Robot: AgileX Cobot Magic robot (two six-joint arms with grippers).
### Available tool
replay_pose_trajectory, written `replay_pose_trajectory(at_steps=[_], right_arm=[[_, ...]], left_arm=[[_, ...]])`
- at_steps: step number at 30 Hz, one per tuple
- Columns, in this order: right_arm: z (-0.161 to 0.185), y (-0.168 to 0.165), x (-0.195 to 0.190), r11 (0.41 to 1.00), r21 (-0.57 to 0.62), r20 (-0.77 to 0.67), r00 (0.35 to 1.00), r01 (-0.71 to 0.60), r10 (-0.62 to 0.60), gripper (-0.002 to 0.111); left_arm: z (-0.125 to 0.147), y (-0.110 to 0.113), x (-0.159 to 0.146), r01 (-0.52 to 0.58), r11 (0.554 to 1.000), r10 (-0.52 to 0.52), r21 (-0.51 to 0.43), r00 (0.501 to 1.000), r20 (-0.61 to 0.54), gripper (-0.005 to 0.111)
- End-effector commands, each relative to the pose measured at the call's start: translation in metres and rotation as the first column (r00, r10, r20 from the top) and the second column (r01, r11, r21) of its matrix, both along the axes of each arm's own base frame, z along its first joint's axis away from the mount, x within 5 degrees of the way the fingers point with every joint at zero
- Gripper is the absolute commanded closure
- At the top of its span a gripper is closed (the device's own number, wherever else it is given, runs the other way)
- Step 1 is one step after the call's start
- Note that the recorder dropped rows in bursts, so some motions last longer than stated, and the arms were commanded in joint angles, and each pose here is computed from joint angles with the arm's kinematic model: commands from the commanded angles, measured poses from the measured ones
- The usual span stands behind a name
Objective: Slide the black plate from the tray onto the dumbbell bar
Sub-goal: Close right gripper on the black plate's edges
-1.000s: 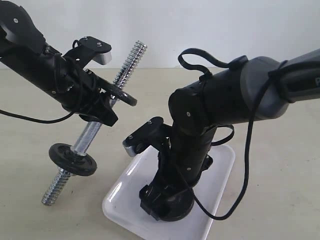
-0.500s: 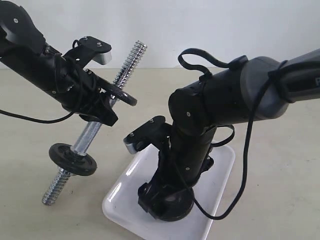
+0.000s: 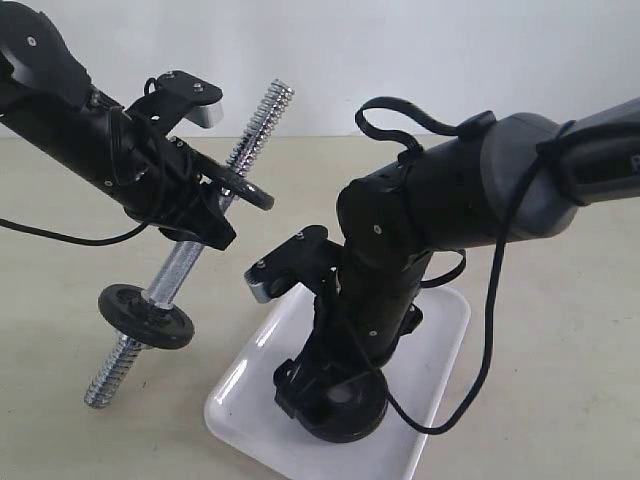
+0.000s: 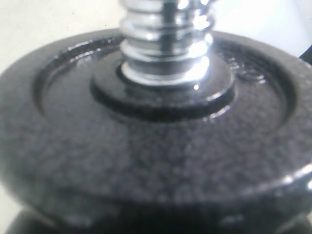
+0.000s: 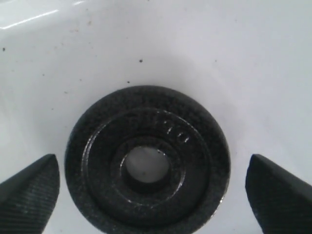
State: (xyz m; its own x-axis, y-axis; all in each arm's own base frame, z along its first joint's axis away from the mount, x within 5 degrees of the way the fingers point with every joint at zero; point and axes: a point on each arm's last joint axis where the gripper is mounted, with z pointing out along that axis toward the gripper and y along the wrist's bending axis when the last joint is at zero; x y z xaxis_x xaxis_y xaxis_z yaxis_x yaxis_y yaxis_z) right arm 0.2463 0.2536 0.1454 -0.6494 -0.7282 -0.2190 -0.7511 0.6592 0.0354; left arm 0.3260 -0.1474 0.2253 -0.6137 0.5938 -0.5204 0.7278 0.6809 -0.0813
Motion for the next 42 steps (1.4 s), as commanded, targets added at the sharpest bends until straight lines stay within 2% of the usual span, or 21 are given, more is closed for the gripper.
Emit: replay_pose_trajectory(at_steps=[1,9,19,20,23,28,32,33,39,42], right_arm=[[0.001,0.001,0.002,1.000,0.003,0.016,1.000,-0.012,0.012,0.016],[-0.029,0.002,0.001,0.998,-0.055,-0.056,0.998,-0.006,0.003,0.016],[-0.029,0.004,0.002,0.999,-0.036,-0.047,0.999,0.004,-0.005,0.018],[-0.029,0.003,0.002,0.999,-0.039,-0.050,0.999,0.003,-0.005,0.021],[-0.030,0.002,0.000,0.999,-0.053,-0.065,0.998,0.001,-0.005,0.047],[-0.030,0.002,-0.001,0.998,-0.057,-0.085,0.996,0.015,-0.019,0.069],[-0.030,0.003,0.000,0.999,-0.048,-0.075,0.997,0.018,-0.022,0.105],[-0.030,0.003,0.000,0.999,-0.039,-0.072,0.997,0.025,-0.028,0.108],[-0.031,0.003,0.000,0.999,-0.046,-0.078,0.997,0.023,-0.026,0.108],[-0.031,0.003,0.003,0.999,-0.048,-0.029,0.999,-0.019,0.017,0.108]], left_arm=[[0.036,-0.002,0.004,-0.060,0.993,0.074,-0.102,0.987,0.144,0.102],[0.036,-0.002,0.004,-0.059,0.993,0.073,-0.101,0.987,0.142,0.102],[0.036,-0.002,0.005,-0.061,0.993,0.076,-0.102,0.986,0.147,0.102],[0.036,-0.002,0.005,-0.061,0.993,0.076,-0.102,0.986,0.147,0.102],[0.036,-0.001,0.005,-0.054,0.995,0.067,-0.086,0.986,0.155,0.102],[0.035,-0.001,0.004,-0.051,0.995,0.064,-0.085,0.987,0.149,0.102],[0.035,-0.001,0.003,-0.045,0.996,0.056,-0.082,0.989,0.136,0.102],[0.035,-0.001,0.003,-0.045,0.996,0.056,-0.082,0.989,0.136,0.102],[0.035,-0.001,0.003,-0.045,0.996,0.056,-0.082,0.989,0.136,0.102],[0.035,-0.001,0.002,-0.042,0.996,0.053,-0.081,0.990,0.130,0.102]])
